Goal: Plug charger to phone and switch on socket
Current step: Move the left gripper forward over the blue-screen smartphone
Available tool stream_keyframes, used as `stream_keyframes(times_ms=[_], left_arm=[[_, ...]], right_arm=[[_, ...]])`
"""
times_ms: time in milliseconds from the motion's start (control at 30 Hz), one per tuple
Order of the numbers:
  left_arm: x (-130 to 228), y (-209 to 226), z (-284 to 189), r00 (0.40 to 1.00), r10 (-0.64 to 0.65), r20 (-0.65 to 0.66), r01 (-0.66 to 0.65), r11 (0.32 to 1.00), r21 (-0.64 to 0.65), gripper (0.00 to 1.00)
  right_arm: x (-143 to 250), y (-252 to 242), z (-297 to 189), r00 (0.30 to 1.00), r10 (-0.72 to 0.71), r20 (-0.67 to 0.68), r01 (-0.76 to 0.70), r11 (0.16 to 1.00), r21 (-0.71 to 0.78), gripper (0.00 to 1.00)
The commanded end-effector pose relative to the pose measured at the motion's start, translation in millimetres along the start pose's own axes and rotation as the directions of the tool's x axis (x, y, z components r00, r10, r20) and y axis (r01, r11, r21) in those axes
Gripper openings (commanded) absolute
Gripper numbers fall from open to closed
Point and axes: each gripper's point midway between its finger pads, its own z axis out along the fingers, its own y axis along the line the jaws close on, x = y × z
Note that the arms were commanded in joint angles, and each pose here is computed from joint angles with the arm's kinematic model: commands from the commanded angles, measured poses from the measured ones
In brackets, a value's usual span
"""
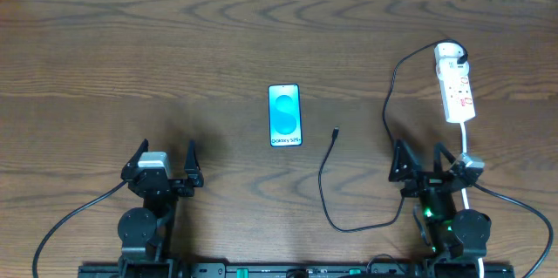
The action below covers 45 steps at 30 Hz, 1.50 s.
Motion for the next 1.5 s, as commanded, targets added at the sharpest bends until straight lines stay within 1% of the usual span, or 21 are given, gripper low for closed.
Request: stream_keyframes(times_ms=[0, 100, 133, 167, 200, 233, 267, 300, 333, 433, 600, 700, 767, 1033, 1100, 1200, 1300, 1400, 1467], left_arm=[[12, 2, 1, 0.999, 0.009, -0.034, -0.009, 1.000, -0.008, 0.90], [13, 1, 1, 0.999, -0.003, -0.036, 0.003, 1.000, 0.000, 0.90], [12, -3, 1, 0.999, -0.006, -0.036, 0.007, 1.000, 0.020, 0.90], [12, -10, 0, 0.999, -0.006, -0.033, 0.008, 0.998, 0.060, 0.90], [10, -15, 0, 1.000, -0.006, -0.030, 0.008, 0.996, 0.092, 0.90], [9, -23, -1, 1.000, -0.005, -0.025, 0.008, 0.991, 0.137, 0.90], [5, -36, -3, 1.000, -0.004, -0.010, 0.006, 0.977, 0.214, 0.90], [2, -42, -5, 1.000, -0.003, 0.002, 0.003, 0.968, 0.250, 0.90], [-1, -46, -6, 1.000, -0.003, 0.012, 0.000, 0.962, 0.272, 0.90], [-11, -50, -8, 0.999, -0.003, 0.036, -0.008, 0.957, 0.289, 0.90], [-48, -52, -18, 0.994, -0.001, 0.112, -0.032, 0.956, 0.292, 0.90], [-67, -53, -25, 0.990, -0.001, 0.138, -0.040, 0.956, 0.292, 0.90], [-73, -54, -27, 0.992, -0.001, 0.122, -0.035, 0.956, 0.292, 0.91], [-75, -55, -16, 1.000, 0.006, -0.025, 0.002, 0.957, 0.289, 0.90], [-77, -59, -13, 0.997, 0.017, -0.073, 0.007, 0.950, 0.313, 0.90], [-81, -63, -5, 0.983, 0.040, -0.177, 0.021, 0.944, 0.330, 0.90], [-87, -64, 4, 0.945, 0.067, -0.319, 0.042, 0.945, 0.323, 0.90], [-94, -65, 9, 0.876, 0.060, -0.478, 0.100, 0.948, 0.303, 0.91], [-103, -76, 12, 0.842, 0.055, -0.536, 0.157, 0.926, 0.342, 0.90]], right_arm=[[-7, -21, -1, 0.999, -0.029, 0.045, 0.023, 0.992, 0.125, 0.99], [-6, -12, 0, 0.999, -0.030, 0.037, 0.027, 0.997, 0.077, 0.99], [-9, -11, 0, 0.998, -0.037, 0.045, 0.034, 0.997, 0.070, 0.99], [-14, -7, 0, 0.994, -0.082, 0.066, 0.078, 0.995, 0.059, 0.99], [-17, -2, 0, 0.987, -0.143, 0.076, 0.141, 0.989, 0.038, 0.99], [-19, 7, 0, 0.966, -0.244, 0.082, 0.245, 0.970, -0.001, 0.99], [-16, 22, -1, 0.901, -0.423, 0.094, 0.430, 0.900, -0.070, 0.99], [-13, 26, -1, 0.859, -0.503, 0.100, 0.511, 0.855, -0.089, 0.99], [-12, 26, -1, 0.840, -0.533, 0.098, 0.541, 0.836, -0.087, 0.99], [-9, 24, -1, 0.809, -0.581, 0.089, 0.587, 0.805, -0.080, 0.99], [-6, 20, -1, 0.816, -0.574, 0.066, 0.577, 0.813, -0.073, 0.99], [-1, -2, 0, 0.822, -0.570, -0.004, 0.570, 0.822, 0.018, 0.99], [0, -10, 0, 0.823, -0.568, -0.025, 0.568, 0.821, 0.056, 0.99], [0, -10, 0, 0.823, -0.568, -0.023, 0.569, 0.821, 0.051, 0.99], [0, -10, 0, 0.823, -0.568, -0.023, 0.569, 0.821, 0.051, 0.99], [0, -10, 0, 0.823, -0.568, -0.023, 0.569, 0.821, 0.051, 0.99], [0, -10, 0, 0.823, -0.568, -0.023, 0.569, 0.821, 0.051, 0.99], [0, -10, 0, 0.823, -0.568, -0.023, 0.569, 0.821, 0.051, 0.99], [0, -10, 0, 0.823, -0.568, -0.023, 0.569, 0.821, 0.051, 0.99]])
